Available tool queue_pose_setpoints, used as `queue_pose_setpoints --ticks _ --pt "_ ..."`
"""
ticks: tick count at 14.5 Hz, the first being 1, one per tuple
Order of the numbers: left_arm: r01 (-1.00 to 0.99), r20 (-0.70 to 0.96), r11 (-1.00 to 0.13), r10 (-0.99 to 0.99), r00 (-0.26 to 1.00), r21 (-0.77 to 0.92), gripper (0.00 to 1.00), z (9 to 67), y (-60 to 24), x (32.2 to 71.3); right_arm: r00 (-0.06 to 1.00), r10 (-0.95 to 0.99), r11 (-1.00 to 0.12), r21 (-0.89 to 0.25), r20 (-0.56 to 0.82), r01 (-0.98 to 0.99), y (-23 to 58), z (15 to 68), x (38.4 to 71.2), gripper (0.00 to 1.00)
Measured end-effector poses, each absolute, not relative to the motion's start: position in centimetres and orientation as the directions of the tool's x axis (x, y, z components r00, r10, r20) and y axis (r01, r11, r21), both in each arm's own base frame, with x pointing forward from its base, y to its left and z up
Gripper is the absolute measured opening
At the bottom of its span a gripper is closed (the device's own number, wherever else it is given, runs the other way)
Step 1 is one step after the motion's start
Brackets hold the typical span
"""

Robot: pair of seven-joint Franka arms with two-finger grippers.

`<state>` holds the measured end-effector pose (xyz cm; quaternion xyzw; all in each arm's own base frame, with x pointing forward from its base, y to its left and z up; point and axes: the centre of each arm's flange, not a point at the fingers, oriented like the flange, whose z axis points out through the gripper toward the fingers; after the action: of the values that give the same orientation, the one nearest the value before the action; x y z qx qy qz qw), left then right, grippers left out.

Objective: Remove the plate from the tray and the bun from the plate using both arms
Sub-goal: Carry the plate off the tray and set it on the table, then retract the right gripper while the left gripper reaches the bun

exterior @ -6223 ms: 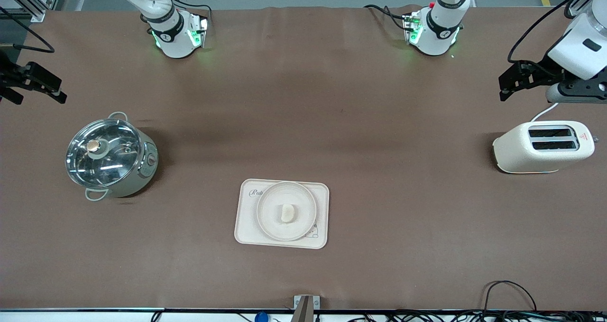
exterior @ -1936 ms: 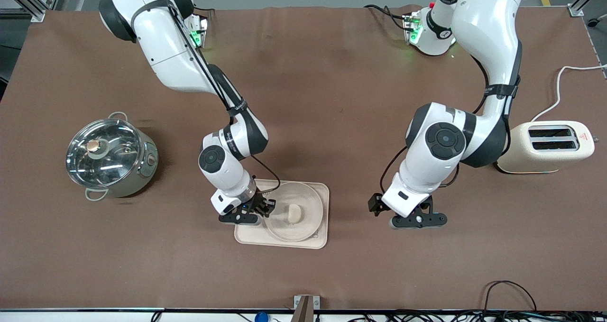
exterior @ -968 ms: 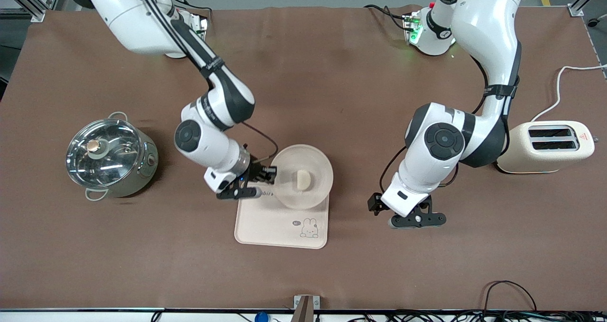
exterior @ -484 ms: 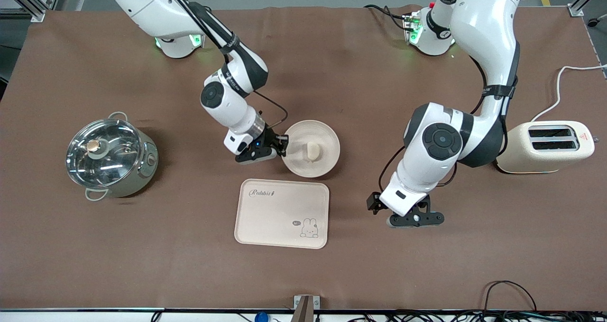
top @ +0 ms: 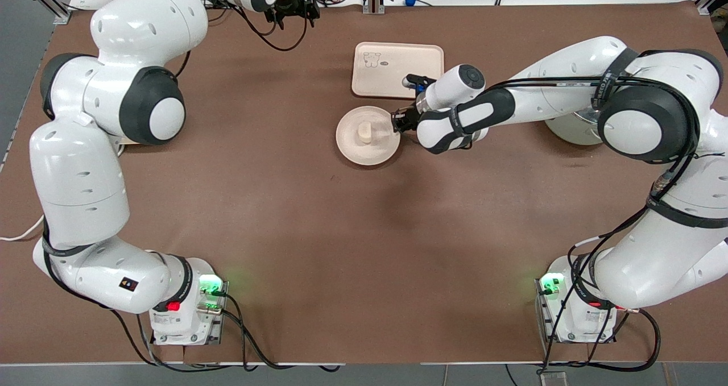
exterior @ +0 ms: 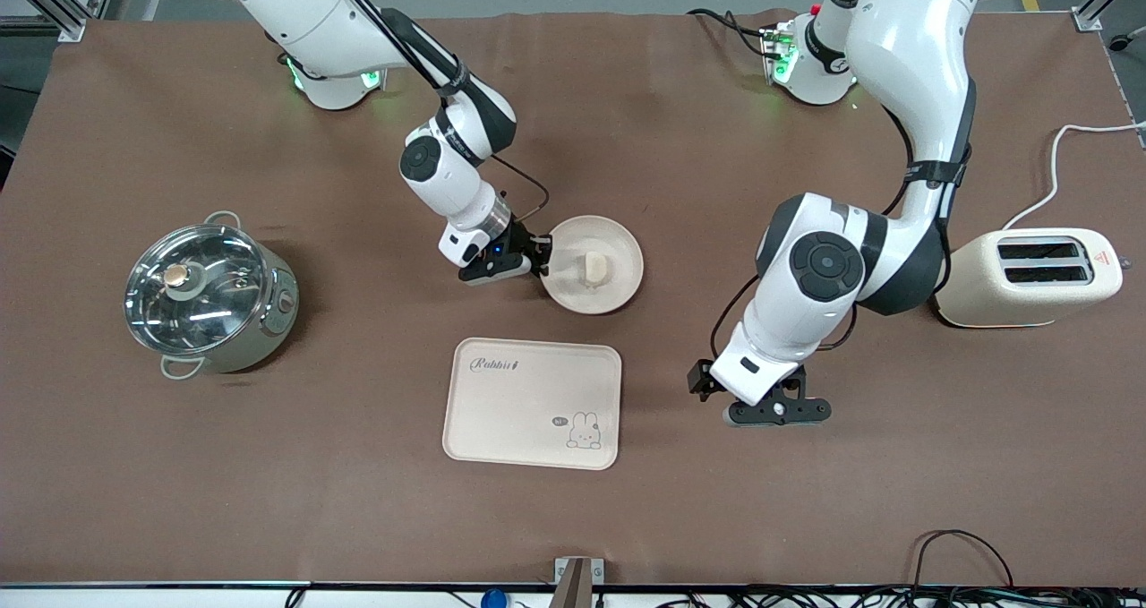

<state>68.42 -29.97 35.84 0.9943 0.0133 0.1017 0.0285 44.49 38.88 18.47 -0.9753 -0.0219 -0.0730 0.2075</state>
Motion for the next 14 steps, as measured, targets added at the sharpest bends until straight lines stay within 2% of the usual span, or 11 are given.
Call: queue_pose_setpoints --ticks 4,7,8,11,14 --pt "0.013 0.199 -0.998 0.025 0.98 0.06 0.99 35.7 -30.7 68.0 0.99 0.004 -0.916 -0.398 0.138 0.059 38.4 18.5 45.2 0.66" --pt "0.016 0.193 -0.998 0.027 0.981 0.062 0.99 35.5 -31.7 67.5 0.999 -0.001 -0.927 -0.373 0.053 0.018 36.5 21.3 48.6 0.96" --pt "0.026 0.188 -0.998 0.037 0.981 0.065 0.99 35.3 -32.3 67.1 1.0 -0.006 -0.932 -0.363 0.016 0.001 35.2 23.5 50.6 1.0" --pt "0.068 0.162 -0.995 0.079 0.984 0.075 0.99 34.2 -36.4 64.6 1.0 0.008 -0.943 -0.332 -0.013 0.003 28.7 31.1 56.7 1.0" --pt "0.145 0.108 -0.987 0.152 0.982 0.068 0.99 31.5 -42.7 59.8 0.999 0.036 -0.965 -0.258 0.018 0.039 20.6 36.6 60.4 1.0"
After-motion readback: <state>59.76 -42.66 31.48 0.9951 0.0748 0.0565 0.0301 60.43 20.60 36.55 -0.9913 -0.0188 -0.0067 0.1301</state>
